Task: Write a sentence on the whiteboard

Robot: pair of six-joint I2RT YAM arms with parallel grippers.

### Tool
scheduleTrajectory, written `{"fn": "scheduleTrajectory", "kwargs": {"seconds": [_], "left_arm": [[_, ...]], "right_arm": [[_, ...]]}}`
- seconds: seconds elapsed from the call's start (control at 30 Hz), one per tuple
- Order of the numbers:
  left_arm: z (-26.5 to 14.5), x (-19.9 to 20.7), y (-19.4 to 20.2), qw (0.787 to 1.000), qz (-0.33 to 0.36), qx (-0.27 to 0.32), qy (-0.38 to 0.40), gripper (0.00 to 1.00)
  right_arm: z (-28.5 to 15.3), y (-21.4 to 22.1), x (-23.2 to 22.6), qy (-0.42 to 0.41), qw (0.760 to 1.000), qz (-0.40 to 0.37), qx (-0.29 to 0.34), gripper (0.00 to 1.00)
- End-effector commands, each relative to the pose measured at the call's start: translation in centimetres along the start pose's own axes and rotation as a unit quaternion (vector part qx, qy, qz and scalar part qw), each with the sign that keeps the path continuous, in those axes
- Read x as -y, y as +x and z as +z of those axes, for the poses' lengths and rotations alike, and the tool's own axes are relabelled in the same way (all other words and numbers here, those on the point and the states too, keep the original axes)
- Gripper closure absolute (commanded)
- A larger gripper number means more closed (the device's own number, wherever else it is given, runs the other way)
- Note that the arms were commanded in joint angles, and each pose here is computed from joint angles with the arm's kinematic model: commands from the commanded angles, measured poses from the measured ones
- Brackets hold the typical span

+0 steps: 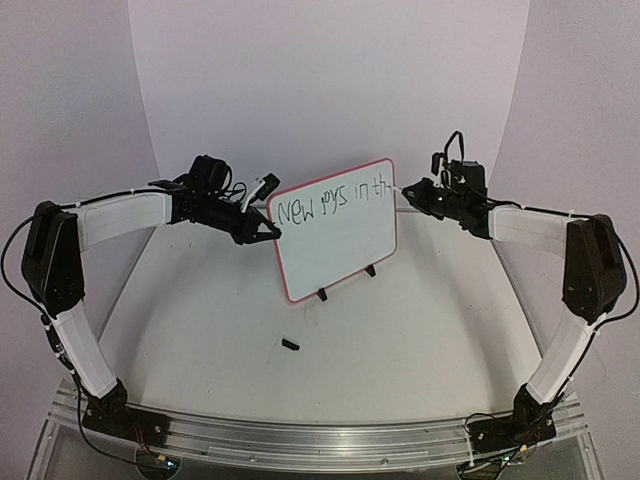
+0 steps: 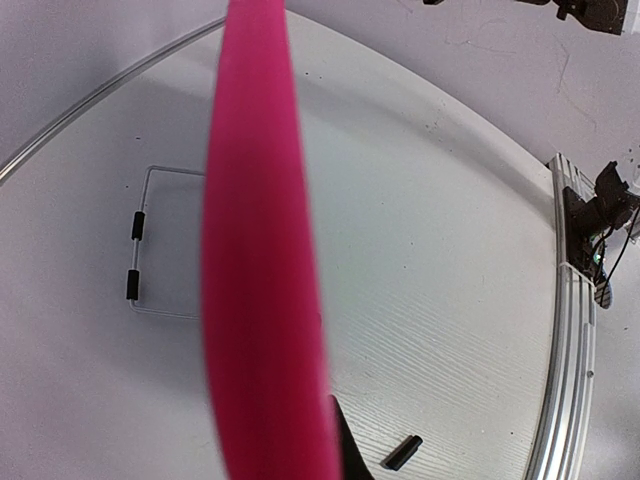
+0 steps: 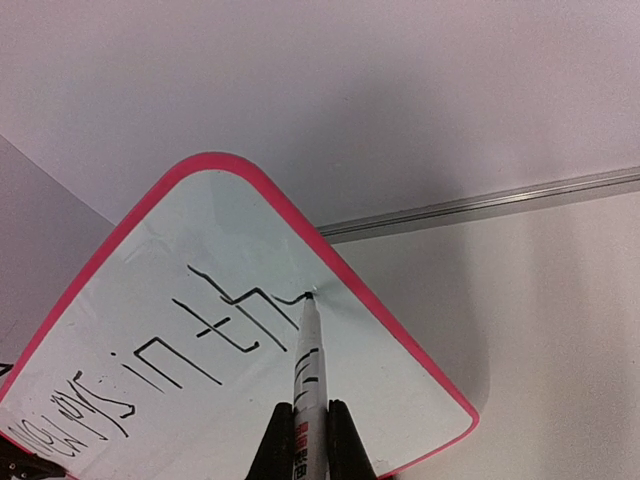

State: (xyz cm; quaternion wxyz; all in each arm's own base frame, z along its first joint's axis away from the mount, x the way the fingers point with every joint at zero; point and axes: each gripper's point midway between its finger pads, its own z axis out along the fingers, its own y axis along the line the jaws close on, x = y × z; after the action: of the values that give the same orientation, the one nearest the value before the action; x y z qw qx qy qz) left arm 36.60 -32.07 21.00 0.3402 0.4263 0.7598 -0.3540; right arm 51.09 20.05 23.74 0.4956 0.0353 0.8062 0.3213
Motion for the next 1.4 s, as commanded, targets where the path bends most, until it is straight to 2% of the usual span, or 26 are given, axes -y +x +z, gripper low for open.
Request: {"fn": "scheduleTrajectory", "kwargs": {"seconds": [0.0,0.37,1.07,1.37], "left_arm": [[1.6,1.5,3.5,0.997,-0.027,-0.063,0.032,1.00],[1.6,1.5,3.6,0.997,-0.029,-0.064,0.032,1.00],[1.7,1.6,3.6,0.997,-0.029,-0.064,0.034,1.00],[1.7,1.6,3.6,0.997,-0.029,-0.063,0.034,1.00]], "right_arm": [[-0.2,-2.8,-0.4,0.001,0.999,-0.005,0.038,1.00],[0.1,-3.7,-1.6,-0.024,0.999,-0.010,0.039,1.00],[1.0,0.6,-0.6,-0.042,0.999,0.002,-0.020,1.00],[1.1,1.3,0.2,-0.029,0.999,0.006,-0.025,1.00]]}}
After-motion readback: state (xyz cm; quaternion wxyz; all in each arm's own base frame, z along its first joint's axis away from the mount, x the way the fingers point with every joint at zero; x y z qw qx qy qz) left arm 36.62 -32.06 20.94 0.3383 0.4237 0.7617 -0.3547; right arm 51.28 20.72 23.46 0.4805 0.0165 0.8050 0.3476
